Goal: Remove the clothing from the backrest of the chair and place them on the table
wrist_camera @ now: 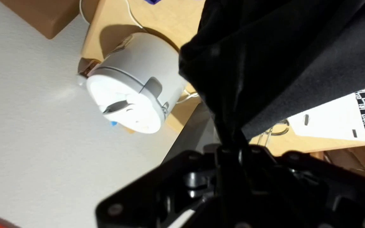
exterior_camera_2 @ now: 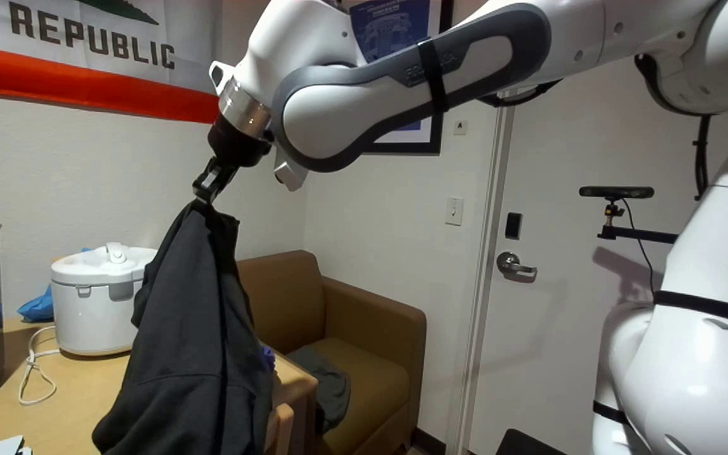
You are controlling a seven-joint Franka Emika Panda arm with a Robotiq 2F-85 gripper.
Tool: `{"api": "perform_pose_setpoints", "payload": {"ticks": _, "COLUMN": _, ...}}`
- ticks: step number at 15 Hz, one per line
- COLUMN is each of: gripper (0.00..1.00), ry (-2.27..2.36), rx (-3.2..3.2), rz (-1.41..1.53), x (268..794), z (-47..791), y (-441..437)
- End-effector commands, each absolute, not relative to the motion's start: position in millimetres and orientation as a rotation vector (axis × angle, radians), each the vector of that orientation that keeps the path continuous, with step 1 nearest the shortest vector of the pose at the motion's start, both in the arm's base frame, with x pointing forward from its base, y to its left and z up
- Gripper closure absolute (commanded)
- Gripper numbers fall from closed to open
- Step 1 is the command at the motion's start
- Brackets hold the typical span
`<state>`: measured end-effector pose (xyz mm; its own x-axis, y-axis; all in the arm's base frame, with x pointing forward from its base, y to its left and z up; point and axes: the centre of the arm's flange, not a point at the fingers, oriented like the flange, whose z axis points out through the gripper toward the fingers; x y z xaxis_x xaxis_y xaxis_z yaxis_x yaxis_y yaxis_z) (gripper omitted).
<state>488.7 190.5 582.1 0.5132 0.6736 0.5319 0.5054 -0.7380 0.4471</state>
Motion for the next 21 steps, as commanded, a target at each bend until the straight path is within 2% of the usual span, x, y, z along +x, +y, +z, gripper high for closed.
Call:
{"api": "perform_pose_setpoints", "payload": {"ticks": 1, "gripper": 0.99, "ry": 0.922, "rx": 2.405, "rz": 1.156, "x": 468.1, "z": 632.7, "y": 180.5}}
{"api": "perform_pose_setpoints", "payload": {"ticks": 9, "gripper": 0.99, "ry": 0.860, "rx": 2.175, "rz": 1.320, "x": 447.4, "z": 705.8, "y": 164.2}}
{"api": "perform_pose_setpoints", "payload": {"ticks": 12, "gripper": 0.96, "ry": 0.914, "rx": 2.181, "rz": 1.279, "x": 447.2, "z": 696.9, "y": 165.9}}
{"api": "perform_pose_setpoints", "payload": {"ticks": 19, "gripper": 0.96, "ry": 0.930, "rx": 2.154, "rz": 1.287, "x": 443.9, "z": 697.0, "y": 175.4}}
{"api": "perform_pose_setpoints", "payload": {"ticks": 21, "gripper": 0.99, "ry": 0.926, "rx": 2.154, "rz": 1.297, "x": 445.5, "z": 697.1, "y": 174.6}}
